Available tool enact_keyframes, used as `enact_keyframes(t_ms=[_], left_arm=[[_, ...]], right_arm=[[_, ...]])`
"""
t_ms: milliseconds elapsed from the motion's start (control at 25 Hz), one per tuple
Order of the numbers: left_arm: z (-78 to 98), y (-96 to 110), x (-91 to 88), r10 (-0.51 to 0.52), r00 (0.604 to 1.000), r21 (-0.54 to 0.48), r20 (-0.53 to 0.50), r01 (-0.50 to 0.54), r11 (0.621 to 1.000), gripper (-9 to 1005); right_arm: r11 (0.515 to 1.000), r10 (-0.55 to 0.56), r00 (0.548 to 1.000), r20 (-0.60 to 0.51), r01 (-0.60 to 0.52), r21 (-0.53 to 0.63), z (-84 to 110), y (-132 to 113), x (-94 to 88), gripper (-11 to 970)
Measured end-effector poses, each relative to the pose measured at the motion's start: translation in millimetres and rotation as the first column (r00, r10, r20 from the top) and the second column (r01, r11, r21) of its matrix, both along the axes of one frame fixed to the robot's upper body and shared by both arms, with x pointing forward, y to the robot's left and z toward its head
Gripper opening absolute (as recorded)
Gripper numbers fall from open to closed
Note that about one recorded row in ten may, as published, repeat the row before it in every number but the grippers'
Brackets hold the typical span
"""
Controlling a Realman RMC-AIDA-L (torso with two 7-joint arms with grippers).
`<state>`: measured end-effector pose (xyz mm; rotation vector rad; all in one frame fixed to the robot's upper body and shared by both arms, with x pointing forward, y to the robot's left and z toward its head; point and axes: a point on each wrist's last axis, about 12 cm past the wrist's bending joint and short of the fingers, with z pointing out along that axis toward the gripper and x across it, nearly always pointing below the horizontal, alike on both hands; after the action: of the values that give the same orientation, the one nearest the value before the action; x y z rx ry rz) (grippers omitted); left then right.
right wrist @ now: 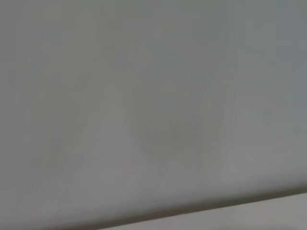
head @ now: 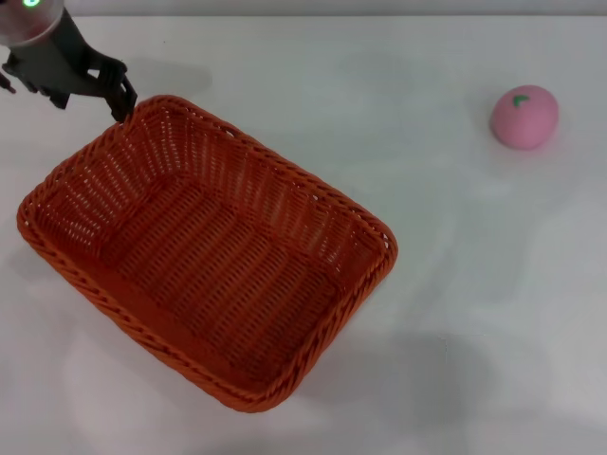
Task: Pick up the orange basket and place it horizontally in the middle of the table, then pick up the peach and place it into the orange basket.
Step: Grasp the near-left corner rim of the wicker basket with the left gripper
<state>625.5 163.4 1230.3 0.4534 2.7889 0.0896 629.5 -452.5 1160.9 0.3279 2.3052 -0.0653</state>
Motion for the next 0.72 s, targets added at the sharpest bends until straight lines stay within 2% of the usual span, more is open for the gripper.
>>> enact_keyframes(t_ms=[280,440,720], left_arm=[[-8.0,7,-4.7,0.006,1.000,0.037,-0.030,-0.005,0.999,683],[-14.7,4,-8.1,-0.021,0.999,0.071,-0.034,0.024,0.997,688],[-21.9,5,-10.6,-0.020,0.999,0.074,-0.037,0.023,0.997,698]], right_arm=[[1.000,-0.001,1.000,0.000,0.001,0.002,-0.1,1,0.2,501],[1.000,0.003,1.000,-0.002,-0.003,0.005,-0.3,2,0.9,501],[1.000,0.012,1.000,-0.005,-0.012,0.010,-1.7,7,2.2,501]])
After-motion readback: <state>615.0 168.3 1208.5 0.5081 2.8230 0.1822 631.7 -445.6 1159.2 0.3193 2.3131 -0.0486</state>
